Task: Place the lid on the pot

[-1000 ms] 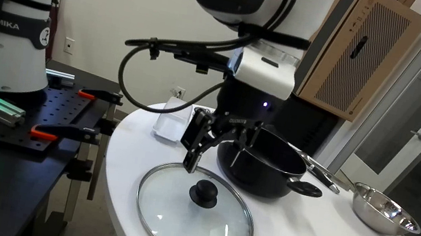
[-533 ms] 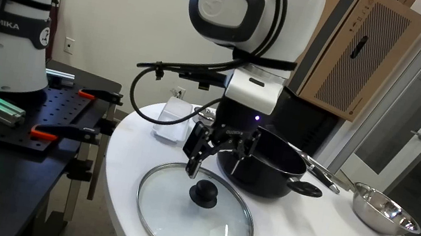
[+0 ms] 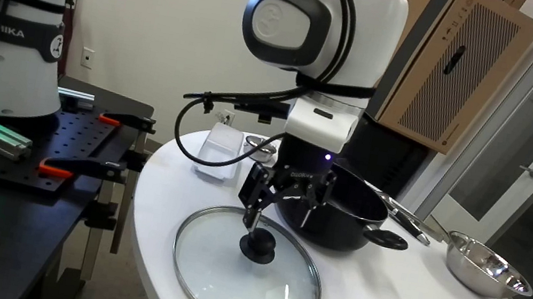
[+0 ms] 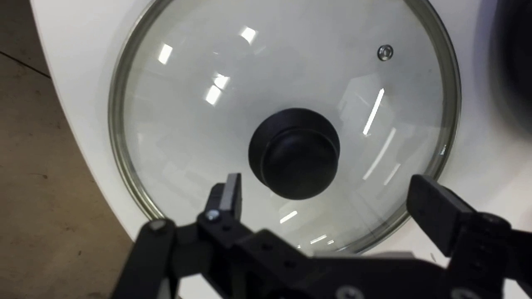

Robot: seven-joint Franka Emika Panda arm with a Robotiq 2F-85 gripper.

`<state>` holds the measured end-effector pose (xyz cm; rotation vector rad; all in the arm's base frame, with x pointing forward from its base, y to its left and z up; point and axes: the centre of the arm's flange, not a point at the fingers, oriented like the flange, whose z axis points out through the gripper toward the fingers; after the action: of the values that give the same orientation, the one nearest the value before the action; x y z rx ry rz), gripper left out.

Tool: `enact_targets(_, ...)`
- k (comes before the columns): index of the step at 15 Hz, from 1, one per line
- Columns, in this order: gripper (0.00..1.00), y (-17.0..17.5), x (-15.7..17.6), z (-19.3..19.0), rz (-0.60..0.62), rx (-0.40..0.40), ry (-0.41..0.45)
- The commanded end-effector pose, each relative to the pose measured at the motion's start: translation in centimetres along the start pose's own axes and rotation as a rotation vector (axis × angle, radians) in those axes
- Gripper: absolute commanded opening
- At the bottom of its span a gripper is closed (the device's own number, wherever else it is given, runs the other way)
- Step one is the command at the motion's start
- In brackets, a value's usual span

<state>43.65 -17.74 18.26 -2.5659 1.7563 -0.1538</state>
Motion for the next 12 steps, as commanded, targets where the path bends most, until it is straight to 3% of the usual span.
enact_targets(1,1.0,-0.2,0.4,1.2,0.039,-0.006,0.017)
enact_targets(12,1.0,-0.3,-0.3,4.0,0.03,-0.058,0.017)
